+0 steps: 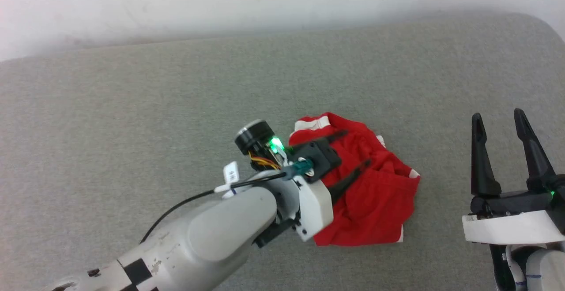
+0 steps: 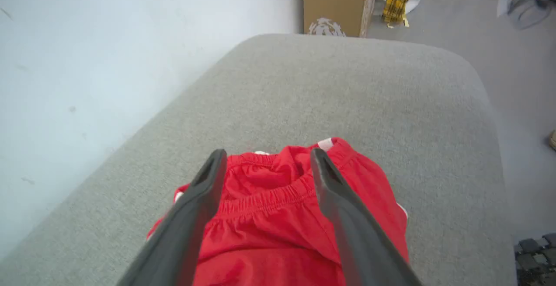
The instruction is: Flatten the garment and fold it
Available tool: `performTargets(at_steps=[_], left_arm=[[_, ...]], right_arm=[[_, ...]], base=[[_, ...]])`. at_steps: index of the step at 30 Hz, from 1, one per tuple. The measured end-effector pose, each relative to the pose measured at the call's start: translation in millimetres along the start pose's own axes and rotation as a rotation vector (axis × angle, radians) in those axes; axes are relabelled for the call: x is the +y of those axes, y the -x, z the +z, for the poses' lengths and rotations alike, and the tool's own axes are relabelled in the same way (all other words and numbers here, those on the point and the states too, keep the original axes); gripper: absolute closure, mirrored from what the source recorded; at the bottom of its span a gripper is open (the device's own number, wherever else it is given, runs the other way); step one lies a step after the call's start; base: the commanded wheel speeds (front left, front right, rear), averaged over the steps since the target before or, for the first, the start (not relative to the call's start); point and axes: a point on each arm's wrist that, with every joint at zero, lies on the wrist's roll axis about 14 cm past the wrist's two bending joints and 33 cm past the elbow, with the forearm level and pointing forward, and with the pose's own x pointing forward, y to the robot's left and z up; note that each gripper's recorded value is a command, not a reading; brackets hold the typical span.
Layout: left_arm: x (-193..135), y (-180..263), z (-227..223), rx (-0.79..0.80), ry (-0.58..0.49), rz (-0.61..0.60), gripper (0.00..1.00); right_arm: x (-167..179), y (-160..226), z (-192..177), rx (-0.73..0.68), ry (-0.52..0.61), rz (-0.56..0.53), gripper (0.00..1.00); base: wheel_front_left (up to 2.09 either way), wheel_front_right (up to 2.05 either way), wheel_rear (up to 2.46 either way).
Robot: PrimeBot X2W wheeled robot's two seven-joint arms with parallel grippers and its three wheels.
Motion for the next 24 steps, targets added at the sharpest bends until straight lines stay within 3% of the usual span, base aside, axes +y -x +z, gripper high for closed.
performTargets(at_steps=[5, 10, 13, 19, 24], left_arm=[[53.8, 25.4, 57.2, -0.270, -0.061, 0.288, 0.00], [99.2, 73.4, 81.7, -0.372, -0.129, 0.582, 0.00], [117.1, 111.2, 95.9, -0.454, -0.115, 0.754, 0.00], [137.2, 180.2, 60.3, -0.423, -0.056, 1.041, 0.00], [129.3, 211.0, 26.6, -0.354, -0.012, 1.142, 0.00]], right_arm=[[10.5, -0.3, 6.9, -0.020, -0.012, 0.029, 0.00], [18.1, -1.2, 10.3, -0.031, -0.021, 0.051, 0.00], [20.6, -1.2, 11.0, -0.033, -0.025, 0.057, 0.00], [18.4, -0.2, 10.5, -0.032, -0.040, 0.049, 0.00], [18.1, 6.6, 7.6, -0.017, -0.053, 0.046, 0.00]], base=[[0.00, 0.00, 0.00], [0.00, 0.00, 0.00], [0.00, 0.00, 0.00], [0.00, 0.00, 0.00], [0.00, 0.00, 0.00]])
